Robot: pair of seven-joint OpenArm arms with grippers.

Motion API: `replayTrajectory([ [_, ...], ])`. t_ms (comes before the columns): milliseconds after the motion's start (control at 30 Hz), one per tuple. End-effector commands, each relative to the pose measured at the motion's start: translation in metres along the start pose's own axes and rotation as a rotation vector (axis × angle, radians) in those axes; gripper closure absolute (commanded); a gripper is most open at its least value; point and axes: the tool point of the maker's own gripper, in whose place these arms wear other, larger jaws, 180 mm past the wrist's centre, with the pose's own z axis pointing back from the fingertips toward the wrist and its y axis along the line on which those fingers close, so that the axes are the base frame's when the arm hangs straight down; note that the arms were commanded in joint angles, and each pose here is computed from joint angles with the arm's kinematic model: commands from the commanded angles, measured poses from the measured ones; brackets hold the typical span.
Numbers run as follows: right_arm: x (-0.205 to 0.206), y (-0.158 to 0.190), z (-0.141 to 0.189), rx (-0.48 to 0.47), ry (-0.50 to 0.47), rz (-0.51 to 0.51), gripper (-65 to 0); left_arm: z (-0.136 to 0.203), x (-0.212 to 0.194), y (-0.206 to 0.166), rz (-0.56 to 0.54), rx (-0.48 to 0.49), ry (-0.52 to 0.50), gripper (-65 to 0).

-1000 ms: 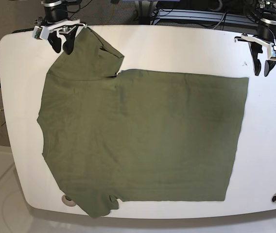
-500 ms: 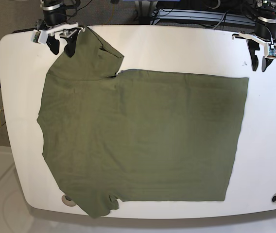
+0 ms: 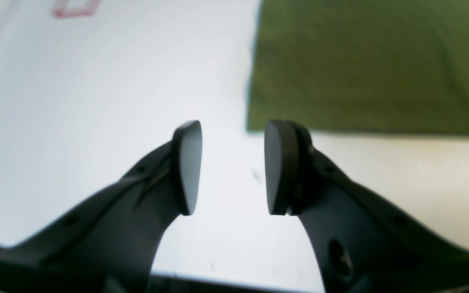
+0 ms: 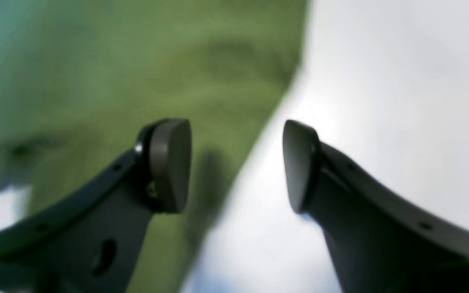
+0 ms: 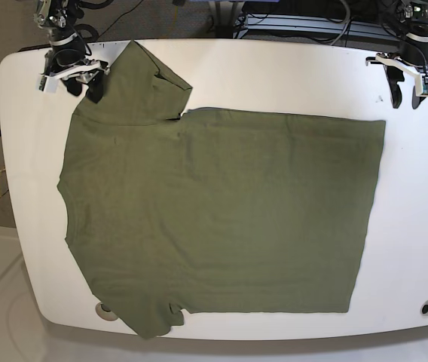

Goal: Fold the T-shirt properly
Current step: 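Move both grippers down toward the shoulder corners of the green shirt, then grasp the shirt's shoulder corners with the left and right grippers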

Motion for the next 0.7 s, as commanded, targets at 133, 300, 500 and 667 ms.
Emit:
replayTrajectory([
  [133,-0.002,-0.011,-0.01,-0.007,0.048,0.002,-32.7,0.003,0.011,0.004,-0.004,0.009,-0.033,-20.1],
  [300,-0.005,-0.016,-0.014,-0.02,0.06,0.013,-32.5,0.004,0.015,0.001,-0.022,-0.003,-0.059,-19.8],
  [500,-0.002,-0.016,-0.017,-0.018,0.063,0.031,-33.0,0.005,0.023,-0.002,-0.038,-0.009,-0.111,-17.9],
  [667,-0.011,-0.011,-0.014,-0.008,0.085,0.027,-33.3,0.005,0.024,-0.001,-0.042,-0.006,-0.123,-17.6],
])
